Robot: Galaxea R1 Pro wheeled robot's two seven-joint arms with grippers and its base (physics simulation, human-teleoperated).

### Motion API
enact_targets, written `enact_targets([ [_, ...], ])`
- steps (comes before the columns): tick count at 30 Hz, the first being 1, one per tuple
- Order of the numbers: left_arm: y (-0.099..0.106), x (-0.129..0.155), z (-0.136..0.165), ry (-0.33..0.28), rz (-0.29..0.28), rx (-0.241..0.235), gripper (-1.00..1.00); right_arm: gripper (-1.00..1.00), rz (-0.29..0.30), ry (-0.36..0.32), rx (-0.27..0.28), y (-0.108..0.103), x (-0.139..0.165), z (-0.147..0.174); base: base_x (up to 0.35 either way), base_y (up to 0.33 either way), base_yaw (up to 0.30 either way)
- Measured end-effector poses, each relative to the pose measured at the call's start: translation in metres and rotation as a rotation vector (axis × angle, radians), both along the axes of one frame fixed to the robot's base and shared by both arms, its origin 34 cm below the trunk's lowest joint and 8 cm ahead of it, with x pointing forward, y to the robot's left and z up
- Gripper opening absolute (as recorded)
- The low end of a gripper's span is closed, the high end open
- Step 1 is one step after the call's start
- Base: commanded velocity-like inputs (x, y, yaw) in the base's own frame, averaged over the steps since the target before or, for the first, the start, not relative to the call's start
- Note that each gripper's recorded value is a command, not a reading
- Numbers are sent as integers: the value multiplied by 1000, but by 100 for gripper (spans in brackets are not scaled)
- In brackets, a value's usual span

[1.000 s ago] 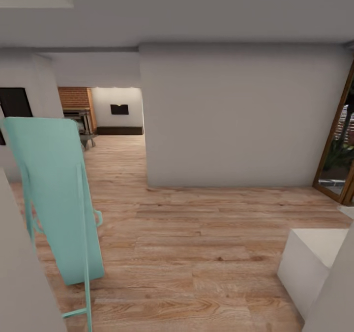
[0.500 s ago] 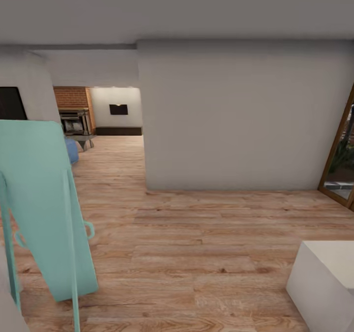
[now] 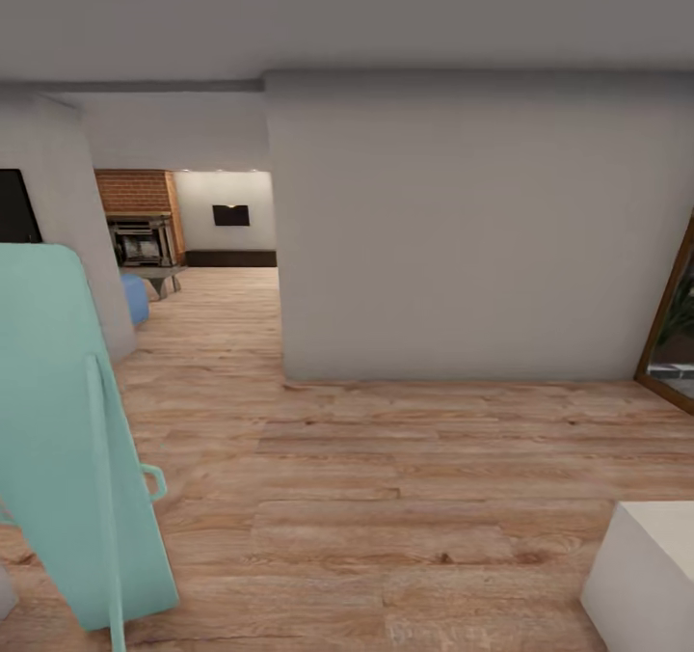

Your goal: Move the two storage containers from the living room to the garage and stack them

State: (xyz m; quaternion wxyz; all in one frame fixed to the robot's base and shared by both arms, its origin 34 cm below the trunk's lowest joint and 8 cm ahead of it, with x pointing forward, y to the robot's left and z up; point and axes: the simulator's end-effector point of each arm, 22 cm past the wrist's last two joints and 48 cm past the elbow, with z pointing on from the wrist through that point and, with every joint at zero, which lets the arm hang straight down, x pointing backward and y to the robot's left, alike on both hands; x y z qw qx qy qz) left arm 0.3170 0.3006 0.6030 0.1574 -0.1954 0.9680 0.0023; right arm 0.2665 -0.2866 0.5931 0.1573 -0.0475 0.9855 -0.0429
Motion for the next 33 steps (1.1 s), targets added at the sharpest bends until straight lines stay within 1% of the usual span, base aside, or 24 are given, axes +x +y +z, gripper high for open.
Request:
enact_targets([
  [33, -1, 0, 0, 0, 0, -1, 100, 100, 0, 0, 1, 0, 0, 0, 323, 0, 0],
])
